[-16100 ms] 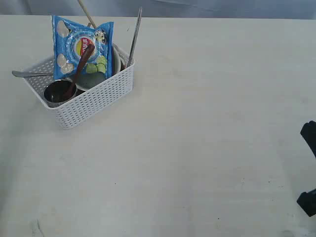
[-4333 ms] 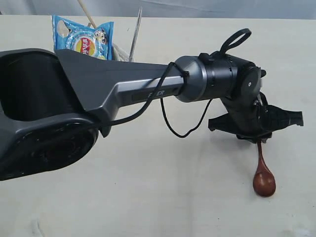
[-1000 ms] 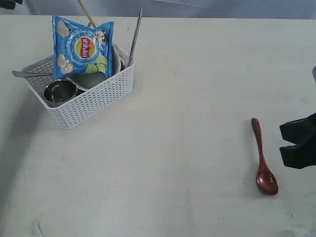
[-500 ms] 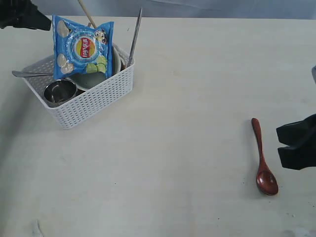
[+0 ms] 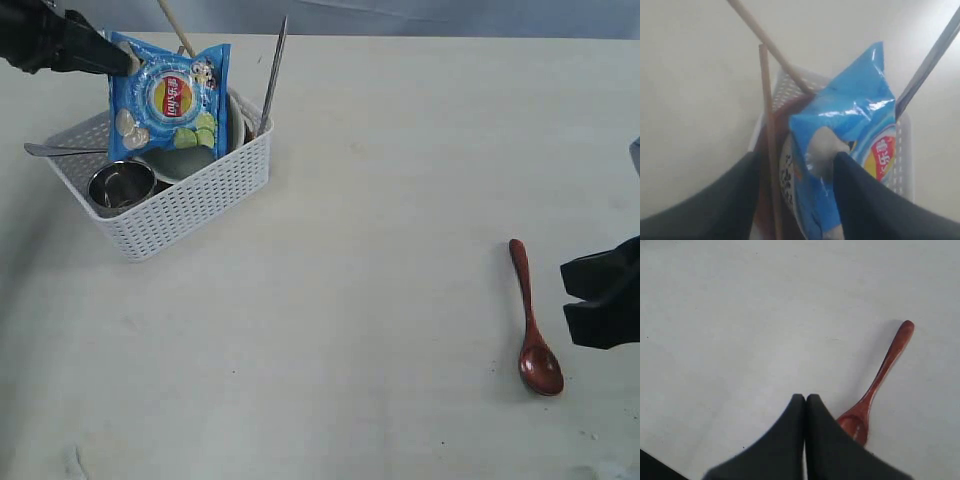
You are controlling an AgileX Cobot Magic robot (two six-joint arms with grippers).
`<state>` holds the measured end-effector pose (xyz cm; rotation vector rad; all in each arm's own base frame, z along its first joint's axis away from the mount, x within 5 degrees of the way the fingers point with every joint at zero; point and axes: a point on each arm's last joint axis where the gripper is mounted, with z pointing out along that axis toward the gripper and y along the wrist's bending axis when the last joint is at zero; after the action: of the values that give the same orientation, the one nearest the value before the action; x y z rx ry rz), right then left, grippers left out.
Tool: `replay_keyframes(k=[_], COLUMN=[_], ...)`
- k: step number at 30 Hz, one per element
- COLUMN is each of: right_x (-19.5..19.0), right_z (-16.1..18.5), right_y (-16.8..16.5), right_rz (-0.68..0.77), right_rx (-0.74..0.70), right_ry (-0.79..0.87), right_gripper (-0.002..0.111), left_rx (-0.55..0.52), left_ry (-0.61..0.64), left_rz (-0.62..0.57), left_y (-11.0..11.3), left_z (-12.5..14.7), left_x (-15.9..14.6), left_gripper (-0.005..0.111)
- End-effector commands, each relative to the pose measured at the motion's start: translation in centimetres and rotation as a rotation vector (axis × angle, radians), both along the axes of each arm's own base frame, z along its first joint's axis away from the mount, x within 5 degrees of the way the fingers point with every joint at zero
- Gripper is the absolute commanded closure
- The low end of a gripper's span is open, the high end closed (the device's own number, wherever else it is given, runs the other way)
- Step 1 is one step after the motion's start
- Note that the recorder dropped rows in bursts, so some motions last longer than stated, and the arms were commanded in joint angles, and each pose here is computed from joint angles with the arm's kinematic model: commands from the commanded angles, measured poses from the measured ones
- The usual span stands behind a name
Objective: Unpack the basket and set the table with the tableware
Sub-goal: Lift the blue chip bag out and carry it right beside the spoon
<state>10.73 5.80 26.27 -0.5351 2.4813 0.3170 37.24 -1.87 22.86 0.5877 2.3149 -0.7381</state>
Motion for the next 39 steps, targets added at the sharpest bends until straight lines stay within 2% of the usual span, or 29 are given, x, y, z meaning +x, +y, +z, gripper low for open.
replay_keyframes(k=[1,5,7,15,25,31,35,39], right_x=[0.0,0.0,0.0,0.0,0.0,0.0,-0.1,-0.4], right_z=[0.1,0.1,0.1,0.1,0.1,0.1,0.2,0.6], right_y=[0.0,0.0,0.0,0.0,0.0,0.0,-0.2,-1.1], right_rz=[0.005,0.005,0.003,0.003,0.003,0.003,-0.024,-0.08], right_rx=[0.0,0.0,0.001,0.001,0.001,0.001,0.0,-0.034], right_ry=[-0.001,-0.001,0.0,0.0,0.0,0.0,-0.011,-0.064], right_gripper=[0.109,0.109,0.109,0.109,0.109,0.109,0.109,0.109], left_rx=[-0.031,-0.027,-0.027,-0.112,-0.201,-0.226,-0.312,-0.4], left_ry=[0.006,0.0,0.0,-0.027,-0.084,-0.1,-0.106,-0.042], left_rz=[-0.003,-0.007,-0.007,0.002,-0.114,-0.169,-0.145,-0.131], left_y=[-0.1,-0.1,-0.1,-0.5,-1.4,-1.8,-2.2,-3.8], left_z=[0.0,0.0,0.0,1.6,7.4,9.7,10.7,11.2], left_x=[0.1,0.1,0.1,0.1,-0.7,-1.8,-2.0,-2.1], left_gripper=[0.072,0.098,0.106,0.107,0.107,0.107,0.107,0.107])
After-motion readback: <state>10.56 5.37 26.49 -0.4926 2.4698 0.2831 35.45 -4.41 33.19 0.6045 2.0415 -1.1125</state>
